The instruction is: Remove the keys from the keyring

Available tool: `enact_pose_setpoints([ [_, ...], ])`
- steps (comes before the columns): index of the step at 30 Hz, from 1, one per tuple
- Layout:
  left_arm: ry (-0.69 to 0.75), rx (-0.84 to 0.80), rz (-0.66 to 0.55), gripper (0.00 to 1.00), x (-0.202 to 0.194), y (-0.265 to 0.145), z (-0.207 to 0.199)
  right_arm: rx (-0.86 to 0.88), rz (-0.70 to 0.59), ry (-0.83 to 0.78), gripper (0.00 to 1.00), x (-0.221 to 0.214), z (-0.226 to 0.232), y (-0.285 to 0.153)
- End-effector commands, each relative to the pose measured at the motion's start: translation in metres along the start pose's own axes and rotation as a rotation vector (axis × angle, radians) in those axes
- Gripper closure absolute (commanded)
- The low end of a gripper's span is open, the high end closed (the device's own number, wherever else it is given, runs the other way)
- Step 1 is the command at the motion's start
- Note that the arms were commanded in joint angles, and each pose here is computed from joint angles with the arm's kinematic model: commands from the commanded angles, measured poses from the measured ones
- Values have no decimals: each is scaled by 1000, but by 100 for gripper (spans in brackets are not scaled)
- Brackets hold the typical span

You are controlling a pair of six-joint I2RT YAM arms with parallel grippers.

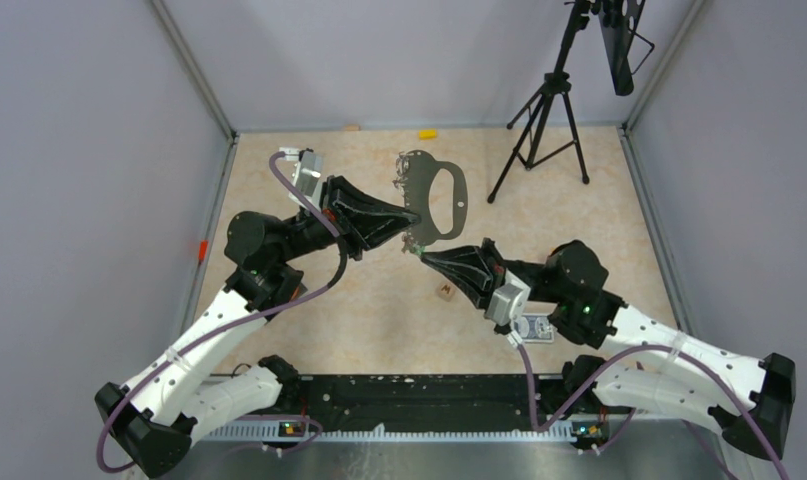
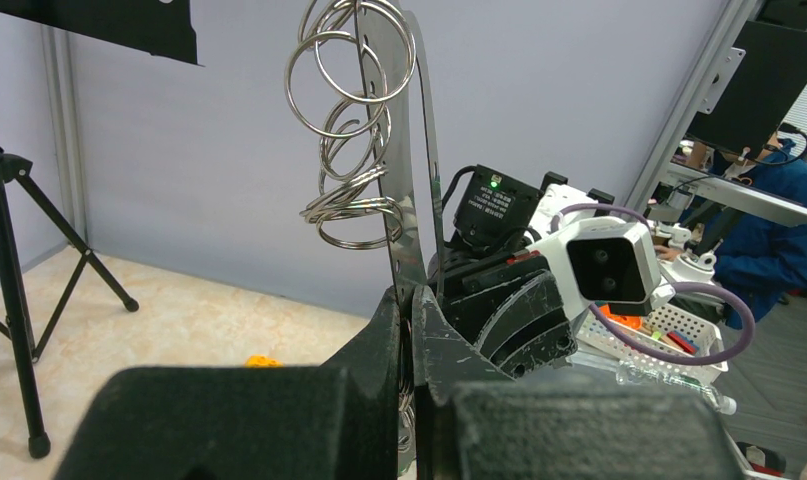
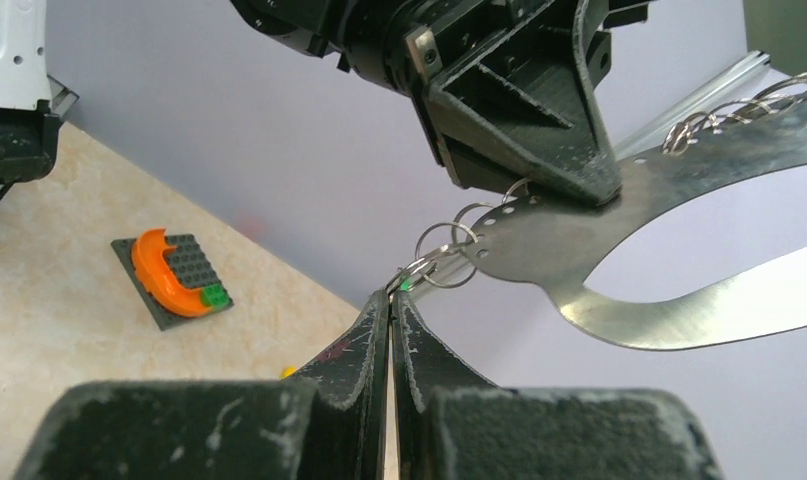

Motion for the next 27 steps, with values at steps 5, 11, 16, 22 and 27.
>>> enact_pose_setpoints([
  [5,51,-40,-42,100,23,2,-13,-15,-66,-99,100,34,-24,3],
  [11,54,-61,-32,100,24,4,-16,7,-69,-139,100,41,-27,3],
  [16,51,-79,-36,100,29,6,-20,23,-49,-176,100,42,-26,0],
  [22,57,-99,-48,100,33,6,-24,12,-64,-196,100,50,-30,-5],
  [27,57,-106,-47,100,33,7,-25,23,-68,-202,100,52,-29,-5],
])
Point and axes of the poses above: each gripper's point midway between its finger pads, its own y axis out along the fingers, its own z axis along the line the jaws close on, x = y × z, the point moved 2 cm from there along -y, back along the fingers, and after that the axes turned 5 degrees about y, right-handed, at the moved point
